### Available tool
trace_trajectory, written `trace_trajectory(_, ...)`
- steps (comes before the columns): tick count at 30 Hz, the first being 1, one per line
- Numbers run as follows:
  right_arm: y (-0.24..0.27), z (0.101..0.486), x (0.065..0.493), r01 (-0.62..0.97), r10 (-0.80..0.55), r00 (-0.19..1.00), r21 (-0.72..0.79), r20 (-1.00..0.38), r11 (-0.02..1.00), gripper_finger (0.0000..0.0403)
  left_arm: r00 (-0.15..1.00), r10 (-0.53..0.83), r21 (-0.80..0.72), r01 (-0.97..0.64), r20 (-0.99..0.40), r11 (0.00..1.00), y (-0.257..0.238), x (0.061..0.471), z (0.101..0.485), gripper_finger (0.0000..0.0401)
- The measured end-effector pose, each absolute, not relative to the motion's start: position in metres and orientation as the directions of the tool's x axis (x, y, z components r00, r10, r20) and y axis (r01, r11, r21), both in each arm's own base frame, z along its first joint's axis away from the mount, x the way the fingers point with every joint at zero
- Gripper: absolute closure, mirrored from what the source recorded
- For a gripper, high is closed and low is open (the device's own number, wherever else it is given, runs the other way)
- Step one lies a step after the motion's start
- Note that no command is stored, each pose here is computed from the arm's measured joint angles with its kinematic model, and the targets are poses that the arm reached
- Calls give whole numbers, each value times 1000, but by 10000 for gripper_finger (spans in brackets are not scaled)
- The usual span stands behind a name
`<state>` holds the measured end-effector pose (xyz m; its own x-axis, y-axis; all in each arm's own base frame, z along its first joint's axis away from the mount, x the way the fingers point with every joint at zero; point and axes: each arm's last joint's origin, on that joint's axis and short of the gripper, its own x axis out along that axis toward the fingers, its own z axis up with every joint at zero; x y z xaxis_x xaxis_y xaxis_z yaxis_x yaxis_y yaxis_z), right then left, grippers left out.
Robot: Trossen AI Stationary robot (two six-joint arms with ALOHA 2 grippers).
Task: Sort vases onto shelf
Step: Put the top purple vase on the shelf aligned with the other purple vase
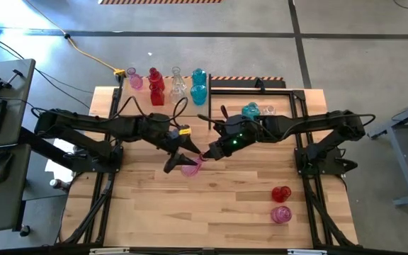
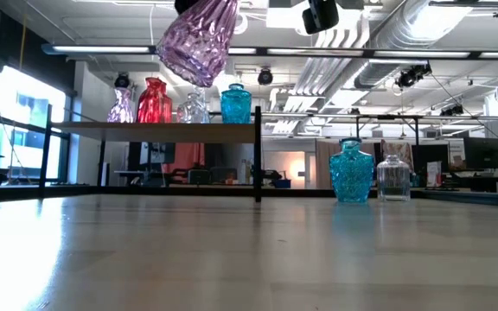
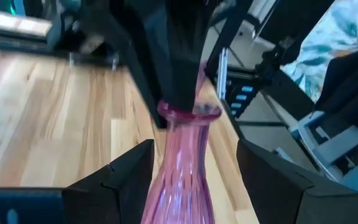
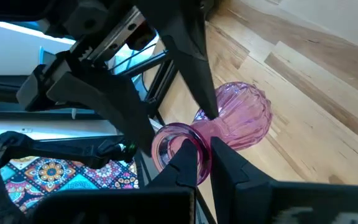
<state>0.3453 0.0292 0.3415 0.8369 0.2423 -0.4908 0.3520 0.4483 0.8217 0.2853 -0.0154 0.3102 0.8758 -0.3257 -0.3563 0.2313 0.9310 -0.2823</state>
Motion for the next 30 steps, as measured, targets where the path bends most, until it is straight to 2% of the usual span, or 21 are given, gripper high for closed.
trace_trajectory(19, 29, 343, 346, 346, 226, 846, 820, -483, 456, 403, 872, -317, -304, 208, -372, 930, -15, 301, 295, 183)
trace_trajectory(23, 29, 343, 346, 345, 228, 846, 821, -482, 456, 403, 873, -315, -304, 206, -373, 930, -15, 301, 295, 200)
trace_trajectory(30, 29, 343, 346, 344, 232, 845, 821, -482, 456, 403, 872, -314, -304, 205, -375, 931, -15, 301, 295, 259)
